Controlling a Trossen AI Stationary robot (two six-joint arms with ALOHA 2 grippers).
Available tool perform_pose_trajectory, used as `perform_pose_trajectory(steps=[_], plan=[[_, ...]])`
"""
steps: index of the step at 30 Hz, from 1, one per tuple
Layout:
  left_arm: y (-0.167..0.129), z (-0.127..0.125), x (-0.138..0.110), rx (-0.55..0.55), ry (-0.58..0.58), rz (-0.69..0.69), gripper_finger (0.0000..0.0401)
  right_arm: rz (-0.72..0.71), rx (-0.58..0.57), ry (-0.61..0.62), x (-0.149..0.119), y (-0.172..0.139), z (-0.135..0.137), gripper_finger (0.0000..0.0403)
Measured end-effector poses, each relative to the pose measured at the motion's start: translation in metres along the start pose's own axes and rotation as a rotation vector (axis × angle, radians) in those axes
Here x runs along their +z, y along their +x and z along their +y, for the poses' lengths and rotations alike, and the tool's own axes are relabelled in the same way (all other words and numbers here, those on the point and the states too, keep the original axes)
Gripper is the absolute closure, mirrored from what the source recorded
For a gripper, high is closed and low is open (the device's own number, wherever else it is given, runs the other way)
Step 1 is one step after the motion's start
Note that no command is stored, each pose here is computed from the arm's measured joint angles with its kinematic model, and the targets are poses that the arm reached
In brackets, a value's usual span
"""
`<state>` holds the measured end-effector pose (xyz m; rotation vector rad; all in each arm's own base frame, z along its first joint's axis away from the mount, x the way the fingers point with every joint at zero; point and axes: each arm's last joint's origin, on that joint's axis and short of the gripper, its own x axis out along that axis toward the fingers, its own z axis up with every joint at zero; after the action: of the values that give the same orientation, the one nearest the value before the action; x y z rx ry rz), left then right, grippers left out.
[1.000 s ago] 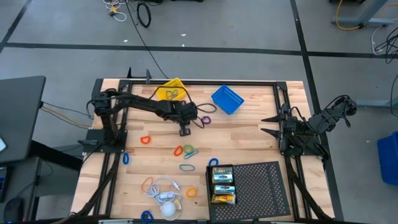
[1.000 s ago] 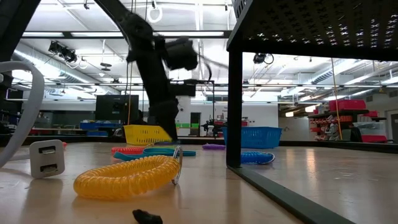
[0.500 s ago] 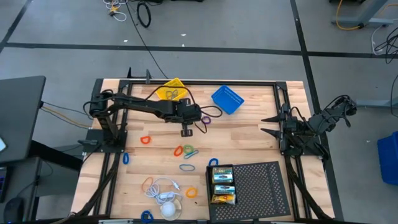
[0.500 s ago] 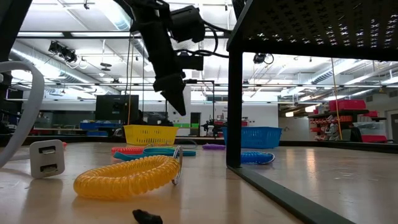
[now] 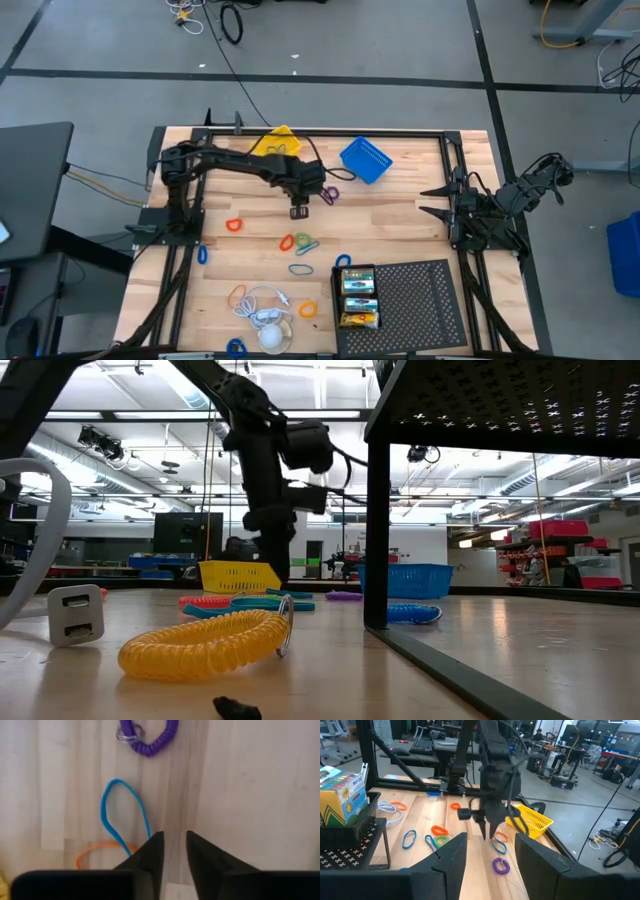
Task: Pick & Place Office Desk Supplies
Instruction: Put the blue rubber band into the yellow basket
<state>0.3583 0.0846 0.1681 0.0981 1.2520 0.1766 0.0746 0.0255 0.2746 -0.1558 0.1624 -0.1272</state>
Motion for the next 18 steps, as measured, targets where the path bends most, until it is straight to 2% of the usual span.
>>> perform_pose_trajectory(steps=[4, 8, 11, 18], plan=[[0.009, 0.0, 0.003, 0.006, 0.027, -0.015, 0.026, 0.0, 0.001, -0.001, 0.0, 0.0, 0.0, 0.0227], [0.012, 0.0, 0.007, 0.033, 0.047, -0.048, 0.023, 0.001, 0.0, -0.004, 0.0, 0.0, 0.0, 0.0227], [0.016, 0.006, 0.008, 0.064, 0.035, -0.06, 0.0227, 0.001, 0.001, -0.004, 0.0, 0.0, 0.0, 0.0227], [0.03, 0.014, 0.002, 0.058, 0.016, -0.008, 0.0246, -0.001, 0.0, 0.0, 0.0, 0.0, 0.0, 0.0227]])
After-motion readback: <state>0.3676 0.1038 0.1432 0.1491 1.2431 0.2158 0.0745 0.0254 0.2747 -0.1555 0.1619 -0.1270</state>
